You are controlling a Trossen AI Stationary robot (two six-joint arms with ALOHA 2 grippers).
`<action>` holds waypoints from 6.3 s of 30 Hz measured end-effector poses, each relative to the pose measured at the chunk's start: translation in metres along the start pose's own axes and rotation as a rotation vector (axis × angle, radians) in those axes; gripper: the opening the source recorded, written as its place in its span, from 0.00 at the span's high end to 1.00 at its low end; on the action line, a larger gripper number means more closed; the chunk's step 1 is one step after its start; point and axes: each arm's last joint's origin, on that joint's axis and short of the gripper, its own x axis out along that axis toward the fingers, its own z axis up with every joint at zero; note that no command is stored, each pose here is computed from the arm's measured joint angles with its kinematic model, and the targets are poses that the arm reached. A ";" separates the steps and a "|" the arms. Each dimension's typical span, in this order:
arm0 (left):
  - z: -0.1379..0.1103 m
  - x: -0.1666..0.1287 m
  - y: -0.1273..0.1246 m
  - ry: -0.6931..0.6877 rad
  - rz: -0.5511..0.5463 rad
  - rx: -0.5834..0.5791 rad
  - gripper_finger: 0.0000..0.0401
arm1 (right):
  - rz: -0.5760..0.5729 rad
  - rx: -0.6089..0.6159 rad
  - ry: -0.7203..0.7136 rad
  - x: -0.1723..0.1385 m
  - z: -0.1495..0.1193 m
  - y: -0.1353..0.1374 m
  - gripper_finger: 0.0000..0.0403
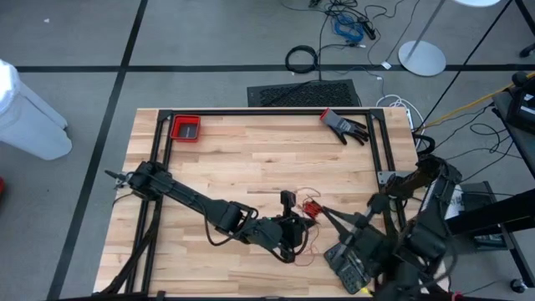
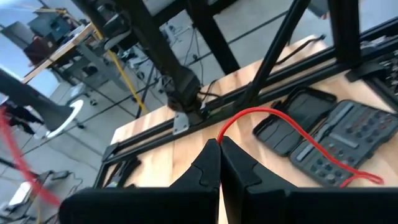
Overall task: Coil cords
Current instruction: Coil the red wire onto the spool
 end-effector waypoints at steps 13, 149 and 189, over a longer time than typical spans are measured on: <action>0.008 -0.010 -0.016 -0.067 -0.108 0.038 1.00 | -0.081 -0.091 0.027 0.029 -0.007 0.006 1.00; 0.019 -0.034 0.002 -0.030 -0.039 -0.333 0.70 | 0.157 -0.071 0.012 -0.028 0.007 -0.014 1.00; 0.007 -0.033 0.006 0.084 0.086 -0.191 0.99 | 0.159 0.023 0.021 -0.028 0.006 -0.014 1.00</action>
